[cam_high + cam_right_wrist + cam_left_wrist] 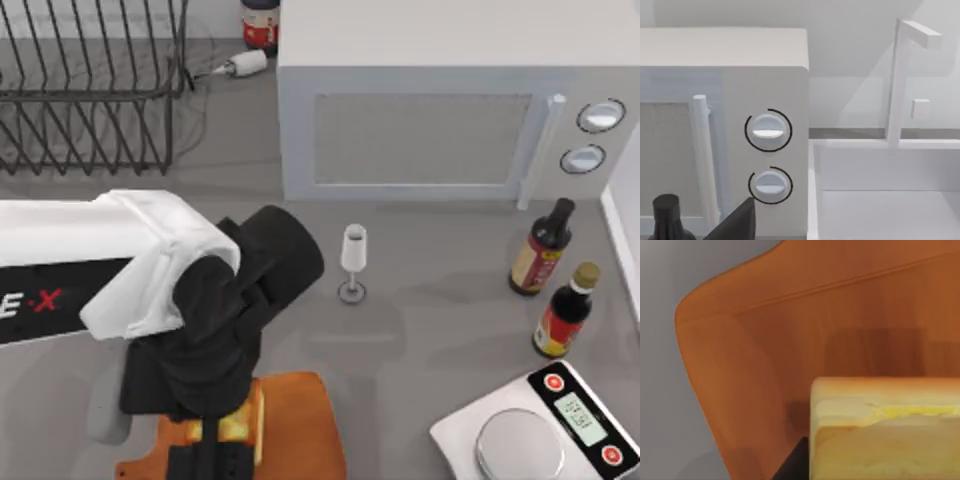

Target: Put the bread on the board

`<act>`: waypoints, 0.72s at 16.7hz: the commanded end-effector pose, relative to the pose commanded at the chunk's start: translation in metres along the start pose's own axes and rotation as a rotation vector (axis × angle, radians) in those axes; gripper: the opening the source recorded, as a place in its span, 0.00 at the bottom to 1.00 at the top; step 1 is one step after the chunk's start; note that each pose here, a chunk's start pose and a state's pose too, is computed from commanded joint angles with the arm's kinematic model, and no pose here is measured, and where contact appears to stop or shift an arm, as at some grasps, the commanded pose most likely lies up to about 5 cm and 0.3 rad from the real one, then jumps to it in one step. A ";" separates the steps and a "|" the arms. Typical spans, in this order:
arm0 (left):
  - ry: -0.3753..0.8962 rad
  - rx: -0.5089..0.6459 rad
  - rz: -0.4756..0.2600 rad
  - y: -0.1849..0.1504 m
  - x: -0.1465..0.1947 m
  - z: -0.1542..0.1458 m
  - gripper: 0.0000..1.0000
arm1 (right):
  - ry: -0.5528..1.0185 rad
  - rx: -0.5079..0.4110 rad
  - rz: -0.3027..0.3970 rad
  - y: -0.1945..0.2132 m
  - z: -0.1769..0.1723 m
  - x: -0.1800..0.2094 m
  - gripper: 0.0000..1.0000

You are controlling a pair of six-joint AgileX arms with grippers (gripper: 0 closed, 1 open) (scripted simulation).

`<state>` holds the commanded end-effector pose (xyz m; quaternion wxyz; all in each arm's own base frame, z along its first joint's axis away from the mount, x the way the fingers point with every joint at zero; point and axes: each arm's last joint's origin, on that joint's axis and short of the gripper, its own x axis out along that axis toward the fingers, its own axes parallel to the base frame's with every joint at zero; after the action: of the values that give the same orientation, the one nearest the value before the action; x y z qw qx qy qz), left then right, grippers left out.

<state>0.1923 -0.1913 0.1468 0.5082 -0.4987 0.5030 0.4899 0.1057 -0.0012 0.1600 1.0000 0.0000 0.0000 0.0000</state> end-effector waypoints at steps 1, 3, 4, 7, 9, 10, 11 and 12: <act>-0.004 -0.001 0.003 0.000 0.003 0.000 0.00 | 0.000 0.000 0.000 0.000 0.000 0.000 1.00; -0.013 -0.001 0.012 0.001 0.008 0.001 0.00 | 0.000 0.000 0.000 0.000 0.000 0.000 1.00; -0.013 -0.001 0.012 0.001 0.008 0.001 0.00 | 0.000 0.000 0.000 0.000 0.000 0.000 1.00; -0.013 -0.001 0.012 0.001 0.008 0.001 0.08 | 0.000 0.000 0.000 0.000 0.000 0.000 1.00; -0.013 -0.001 0.012 0.001 0.008 0.001 0.23 | 0.000 0.000 0.000 0.000 0.000 0.000 1.00; -0.013 -0.001 0.012 0.001 0.008 0.001 0.30 | 0.000 0.000 0.000 0.000 0.000 0.000 1.00; -0.013 -0.001 0.012 0.001 0.008 0.001 0.38 | 0.000 0.000 0.000 0.000 0.000 0.000 1.00; -0.013 -0.001 0.012 0.001 0.008 0.001 0.45 | 0.000 0.000 0.000 0.000 0.000 0.000 1.00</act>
<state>0.1912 -0.1901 0.1391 0.5084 -0.4928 0.5022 0.4964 0.1057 -0.0012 0.1600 1.0000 0.0000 0.0000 0.0000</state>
